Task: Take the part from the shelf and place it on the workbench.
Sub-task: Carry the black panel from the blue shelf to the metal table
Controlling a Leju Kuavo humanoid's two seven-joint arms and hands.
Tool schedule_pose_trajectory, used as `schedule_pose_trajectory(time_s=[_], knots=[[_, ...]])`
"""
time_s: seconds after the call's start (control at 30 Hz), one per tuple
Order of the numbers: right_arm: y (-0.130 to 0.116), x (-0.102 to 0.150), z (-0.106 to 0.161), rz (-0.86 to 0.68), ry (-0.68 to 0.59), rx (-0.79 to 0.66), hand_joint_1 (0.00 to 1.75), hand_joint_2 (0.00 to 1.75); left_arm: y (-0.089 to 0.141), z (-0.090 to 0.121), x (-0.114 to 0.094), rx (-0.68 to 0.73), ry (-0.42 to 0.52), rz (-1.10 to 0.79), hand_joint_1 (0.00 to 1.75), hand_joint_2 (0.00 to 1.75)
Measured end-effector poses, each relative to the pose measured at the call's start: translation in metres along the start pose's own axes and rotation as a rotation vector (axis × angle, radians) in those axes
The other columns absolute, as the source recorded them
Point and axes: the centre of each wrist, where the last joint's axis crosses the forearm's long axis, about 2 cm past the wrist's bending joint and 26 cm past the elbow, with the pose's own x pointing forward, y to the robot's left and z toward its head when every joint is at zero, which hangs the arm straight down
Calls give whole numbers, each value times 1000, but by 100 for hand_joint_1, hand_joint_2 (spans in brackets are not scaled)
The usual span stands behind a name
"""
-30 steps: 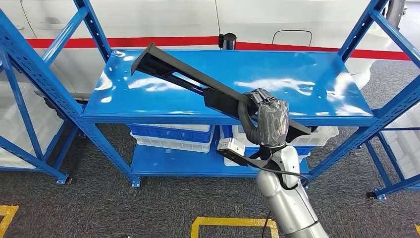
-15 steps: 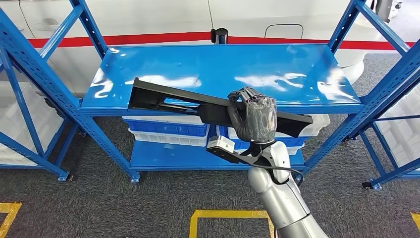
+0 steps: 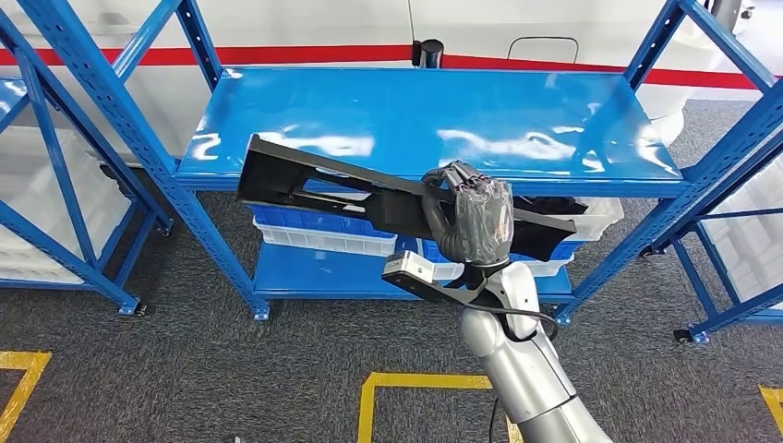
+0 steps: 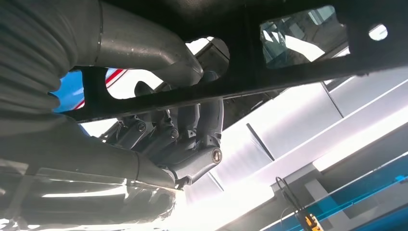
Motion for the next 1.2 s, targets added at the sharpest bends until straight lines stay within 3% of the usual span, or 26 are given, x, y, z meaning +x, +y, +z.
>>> schedule_pose_trajectory(time_s=[1.2], knots=[[3,-6,6,21,24,12,175,175,-4,-2,6,-25,5,-18,0,0]])
